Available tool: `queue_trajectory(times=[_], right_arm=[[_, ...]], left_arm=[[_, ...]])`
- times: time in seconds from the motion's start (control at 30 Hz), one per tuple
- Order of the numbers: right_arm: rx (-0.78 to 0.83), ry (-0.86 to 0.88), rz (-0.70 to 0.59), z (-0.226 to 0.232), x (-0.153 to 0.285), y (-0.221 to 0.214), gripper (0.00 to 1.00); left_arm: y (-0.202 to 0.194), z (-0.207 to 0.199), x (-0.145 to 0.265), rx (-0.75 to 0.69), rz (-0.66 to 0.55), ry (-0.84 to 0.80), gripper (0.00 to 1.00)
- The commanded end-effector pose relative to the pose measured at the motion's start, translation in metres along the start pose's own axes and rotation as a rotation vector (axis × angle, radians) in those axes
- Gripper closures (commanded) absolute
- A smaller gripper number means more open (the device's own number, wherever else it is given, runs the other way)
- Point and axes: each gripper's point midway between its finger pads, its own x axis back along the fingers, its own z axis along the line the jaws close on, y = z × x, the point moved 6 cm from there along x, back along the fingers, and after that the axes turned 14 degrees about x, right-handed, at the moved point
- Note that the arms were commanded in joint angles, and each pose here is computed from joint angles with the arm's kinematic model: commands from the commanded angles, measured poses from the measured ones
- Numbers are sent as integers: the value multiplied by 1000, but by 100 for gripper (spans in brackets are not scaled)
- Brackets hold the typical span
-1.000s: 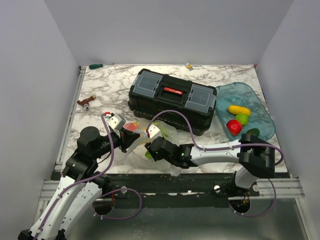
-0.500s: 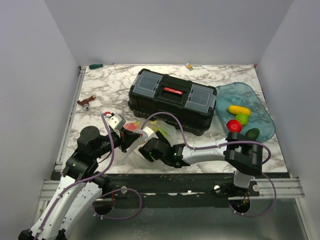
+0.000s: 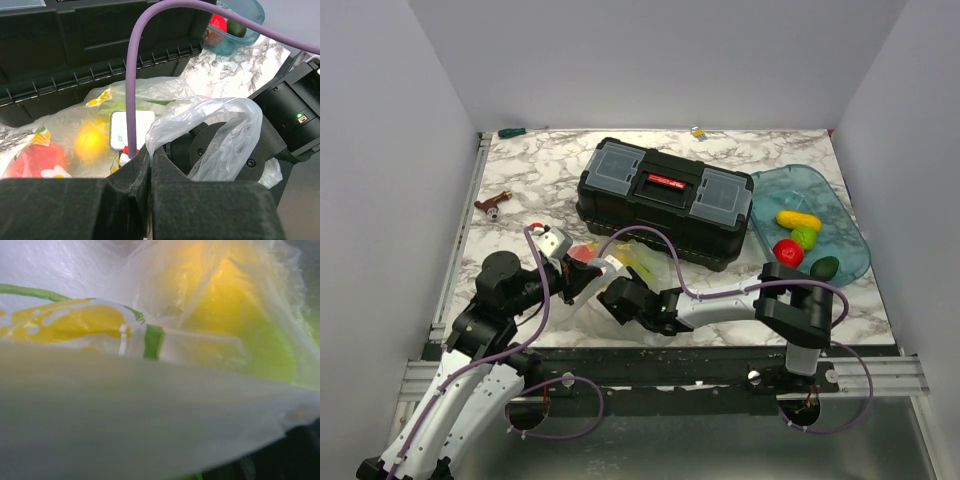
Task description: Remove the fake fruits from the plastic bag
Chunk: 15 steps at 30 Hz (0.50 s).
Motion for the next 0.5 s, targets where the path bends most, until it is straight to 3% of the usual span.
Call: queue_trajectory(times=[0.0, 0.37, 0.47], right_arm=[[5, -15, 5, -1, 0, 4, 44], [-100, 16, -151, -9, 23, 42, 71], [-145, 25, -217, -13, 33, 52, 74]], left_arm=[[8, -6, 0, -10, -20, -34, 100], [7, -6, -1, -8, -17, -32, 100], [7, -5, -1, -9, -16, -29, 100]])
